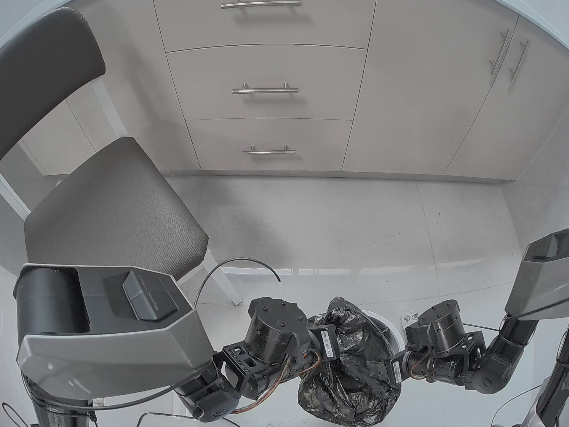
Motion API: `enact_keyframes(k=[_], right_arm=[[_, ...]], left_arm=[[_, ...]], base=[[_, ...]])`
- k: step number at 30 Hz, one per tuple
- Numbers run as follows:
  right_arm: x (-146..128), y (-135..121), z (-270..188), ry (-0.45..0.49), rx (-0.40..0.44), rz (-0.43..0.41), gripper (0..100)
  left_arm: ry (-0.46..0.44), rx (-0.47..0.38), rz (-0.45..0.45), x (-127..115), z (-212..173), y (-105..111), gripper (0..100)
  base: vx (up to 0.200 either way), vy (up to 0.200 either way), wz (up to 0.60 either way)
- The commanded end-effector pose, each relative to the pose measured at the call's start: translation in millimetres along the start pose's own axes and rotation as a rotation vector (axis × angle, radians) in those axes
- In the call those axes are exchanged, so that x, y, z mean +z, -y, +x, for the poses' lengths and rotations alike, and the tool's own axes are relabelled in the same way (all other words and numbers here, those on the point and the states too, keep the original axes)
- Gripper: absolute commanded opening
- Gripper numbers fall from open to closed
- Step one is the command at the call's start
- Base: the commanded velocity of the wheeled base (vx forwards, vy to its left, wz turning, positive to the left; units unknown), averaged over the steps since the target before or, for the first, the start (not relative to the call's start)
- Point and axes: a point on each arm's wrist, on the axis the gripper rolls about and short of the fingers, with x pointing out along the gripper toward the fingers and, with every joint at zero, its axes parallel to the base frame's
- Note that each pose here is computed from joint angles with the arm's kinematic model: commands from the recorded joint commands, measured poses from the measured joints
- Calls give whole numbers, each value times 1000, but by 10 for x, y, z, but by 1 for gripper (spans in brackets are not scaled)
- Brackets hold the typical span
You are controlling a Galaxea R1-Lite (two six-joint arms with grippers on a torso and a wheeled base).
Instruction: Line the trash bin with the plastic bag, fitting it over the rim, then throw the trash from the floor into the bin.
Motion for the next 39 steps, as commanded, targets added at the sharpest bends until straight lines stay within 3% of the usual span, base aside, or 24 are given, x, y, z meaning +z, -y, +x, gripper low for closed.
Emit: enact_keyframes(k=[1,9,12,19,20,30,39], right_arm=[[39,86,218,-12,-39,34,100],[164,173,350,24,-69,50,100],[194,183,364,40,-116,55,100],[206,195,348,55,-184,54,100],[205,208,340,66,-257,52,100],[232,279,350,84,-401,43,100],[296,263,416,133,-386,43,100]], left_arm=[[-9,-10,0,-6,-3,4,0],[-7,-12,0,-5,-5,4,0],[-9,-10,3,-12,-4,-2,0],[-8,13,67,-23,0,-53,0],[-7,26,89,-42,-6,-81,0],[-6,27,92,-87,30,-118,0],[7,60,142,-143,64,-174,0]], base=[[0,0,0],[0,0,0],[0,0,0],[0,0,0],[0,0,0],[0,0,0],[0,0,0]])
